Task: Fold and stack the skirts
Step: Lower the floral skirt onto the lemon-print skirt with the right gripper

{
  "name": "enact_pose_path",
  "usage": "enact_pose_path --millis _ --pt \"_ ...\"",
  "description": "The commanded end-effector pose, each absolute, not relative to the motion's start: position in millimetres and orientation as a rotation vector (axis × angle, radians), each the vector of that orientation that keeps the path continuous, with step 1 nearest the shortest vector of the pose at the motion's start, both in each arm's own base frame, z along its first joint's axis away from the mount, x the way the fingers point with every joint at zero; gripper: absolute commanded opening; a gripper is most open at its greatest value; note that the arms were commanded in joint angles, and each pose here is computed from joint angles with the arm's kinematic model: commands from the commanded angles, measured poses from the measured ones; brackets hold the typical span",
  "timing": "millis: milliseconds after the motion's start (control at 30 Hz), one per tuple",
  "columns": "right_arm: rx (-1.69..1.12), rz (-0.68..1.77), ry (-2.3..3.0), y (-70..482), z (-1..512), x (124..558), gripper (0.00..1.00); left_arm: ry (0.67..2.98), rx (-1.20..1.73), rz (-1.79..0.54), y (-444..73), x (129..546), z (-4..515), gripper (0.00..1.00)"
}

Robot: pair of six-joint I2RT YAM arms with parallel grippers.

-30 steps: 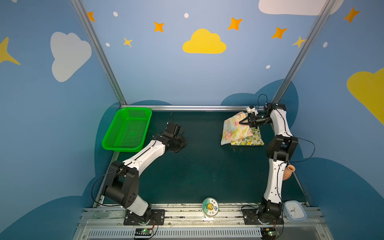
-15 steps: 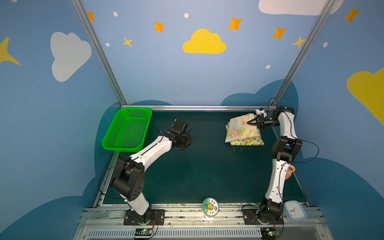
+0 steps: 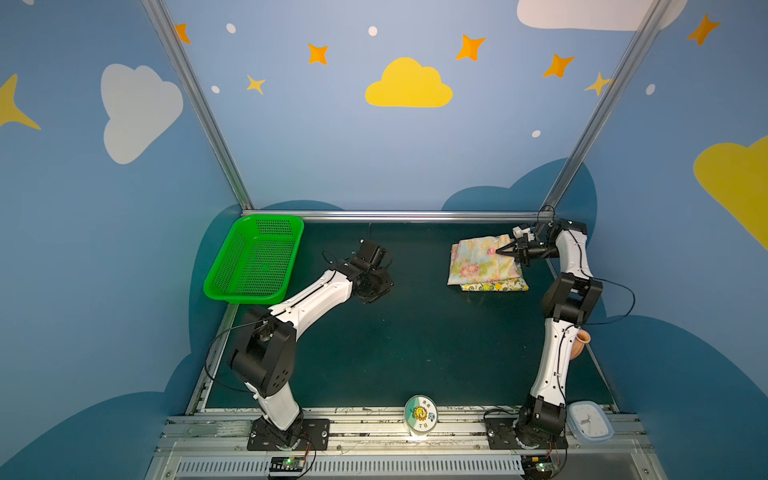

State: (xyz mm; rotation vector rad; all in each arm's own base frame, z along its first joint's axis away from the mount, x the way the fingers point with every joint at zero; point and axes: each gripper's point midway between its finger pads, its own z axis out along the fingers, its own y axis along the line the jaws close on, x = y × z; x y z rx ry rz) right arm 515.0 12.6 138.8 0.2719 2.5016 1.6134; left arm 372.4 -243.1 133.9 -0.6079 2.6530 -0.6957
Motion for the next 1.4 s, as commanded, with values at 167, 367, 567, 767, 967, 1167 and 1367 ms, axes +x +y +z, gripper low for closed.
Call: enact_pose_path --millis 167,367,567,767,967,1167,1367 --pt "0.284 1.613 2.462 -1.3 142.7 517.4 0.0 2.687 -0.605 -0.647 -246.0 372.1 131.1 0.13" --pt "0.315 1.615 2.47 -10.3 135.7 514.4 0.0 2.695 -0.606 -0.631 -246.0 370.5 128.6 0.13" --pt "0.353 1.588 2.508 -18.4 121.4 512.9 0.0 2.709 -0.609 -0.615 -246.4 367.6 123.6 0.12" --pt "0.384 1.547 2.515 -25.8 110.5 520.5 0.0 2.717 -0.608 -0.606 -248.1 366.6 121.5 0.12" --pt "0.405 1.474 2.55 -30.9 100.5 525.6 0.02 2.733 -0.618 -0.597 -250.7 365.1 115.7 0.12" --pt "0.422 1.359 2.584 -37.7 95.4 531.3 0.37 2.737 -0.615 -0.59 -253.3 364.7 114.4 0.12" --pt "0.424 1.168 2.572 -50.8 113.3 538.6 0.48 2.721 -0.615 -0.605 -253.9 364.8 116.9 0.11"
